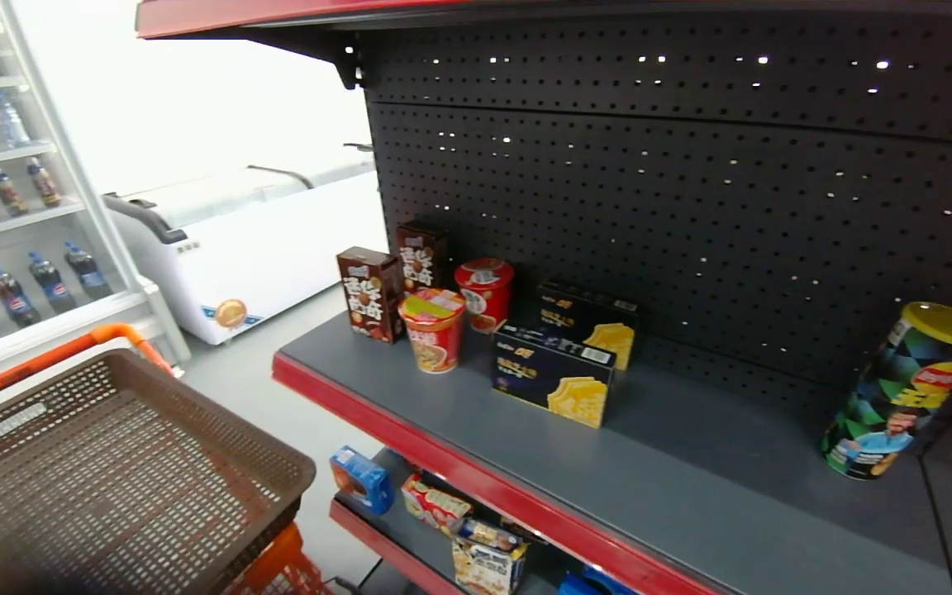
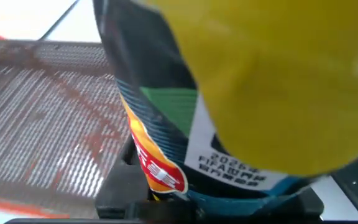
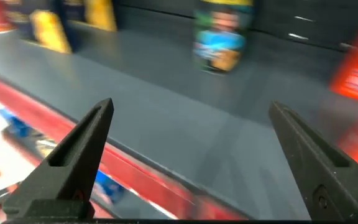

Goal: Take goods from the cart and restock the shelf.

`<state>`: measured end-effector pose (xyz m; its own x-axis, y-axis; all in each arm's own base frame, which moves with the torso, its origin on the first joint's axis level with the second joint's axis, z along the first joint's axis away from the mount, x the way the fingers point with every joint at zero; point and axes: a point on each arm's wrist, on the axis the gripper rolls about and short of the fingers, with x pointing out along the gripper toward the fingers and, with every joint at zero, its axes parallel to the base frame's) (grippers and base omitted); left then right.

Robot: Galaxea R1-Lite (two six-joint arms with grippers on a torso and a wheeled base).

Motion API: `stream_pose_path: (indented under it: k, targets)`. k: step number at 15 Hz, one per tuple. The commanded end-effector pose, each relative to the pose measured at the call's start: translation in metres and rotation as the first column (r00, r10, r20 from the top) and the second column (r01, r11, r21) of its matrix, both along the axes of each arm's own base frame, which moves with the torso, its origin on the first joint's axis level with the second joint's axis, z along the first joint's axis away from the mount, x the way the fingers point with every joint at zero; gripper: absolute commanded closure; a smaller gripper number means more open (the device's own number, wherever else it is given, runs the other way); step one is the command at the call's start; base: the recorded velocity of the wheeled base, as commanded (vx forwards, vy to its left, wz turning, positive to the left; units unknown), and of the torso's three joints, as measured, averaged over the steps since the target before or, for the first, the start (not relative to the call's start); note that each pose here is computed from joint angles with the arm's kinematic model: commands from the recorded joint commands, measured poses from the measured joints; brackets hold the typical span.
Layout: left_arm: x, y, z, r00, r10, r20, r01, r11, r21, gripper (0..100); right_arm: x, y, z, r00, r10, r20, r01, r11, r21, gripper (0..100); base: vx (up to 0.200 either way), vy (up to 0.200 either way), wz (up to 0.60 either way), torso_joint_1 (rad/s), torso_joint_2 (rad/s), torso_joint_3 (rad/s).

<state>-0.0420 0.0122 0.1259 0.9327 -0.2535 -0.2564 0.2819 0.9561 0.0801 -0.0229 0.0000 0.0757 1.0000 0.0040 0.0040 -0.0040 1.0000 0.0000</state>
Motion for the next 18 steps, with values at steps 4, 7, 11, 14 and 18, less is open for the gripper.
stream_pose_path:
  k: [4, 7, 11, 14, 18]
  targets:
    - [0.0002, 0.0000, -0.0005, 1.000, 0.001, -0.002, -0.001, 1.000, -0.001, 100, 0.0001, 0.0000, 0.0001, 1.000, 0.001, -0.001, -0.001, 1.000, 0.000, 0, 0.000, 0.000, -0.60, 0.005, 0.00, 0.004]
    - [0.0002, 0.0000, -0.0005, 1.000, -0.001, -0.002, 0.001, 1.000, -0.001, 100, 0.0001, 0.0000, 0.0001, 1.000, 0.001, -0.001, -0.001, 1.000, 0.000, 0, 0.000, 0.000, -0.60, 0.002, 0.00, 0.004]
    - [0.0004, 0.0001, -0.0009, 1.000, 0.000, -0.009, 0.000, 1.000, -0.020, 100, 0.0001, 0.0000, 0.0001, 1.000, 0.001, -0.001, -0.001, 1.000, -0.002, 0, 0.000, 0.000, -0.60, -0.002, 0.00, 0.004]
    - [0.0003, 0.0001, 0.0000, 1.000, 0.003, -0.007, -0.003, 1.000, -0.021, 100, 0.0001, 0.0000, 0.0001, 1.000, 0.002, -0.001, -0.002, 1.000, -0.002, 0, 0.000, 0.000, -0.20, 0.001, 0.00, 0.001]
    - [0.0022, -0.0007, -0.0034, 1.000, 0.012, -0.025, -0.013, 1.000, -0.015, 100, 0.0027, -0.0008, 0.0012, 0.998, -0.058, -0.039, 0.056, 0.997, -0.048, 0, 0.000, 0.000, 0.00, 0.000, 0.00, 0.000]
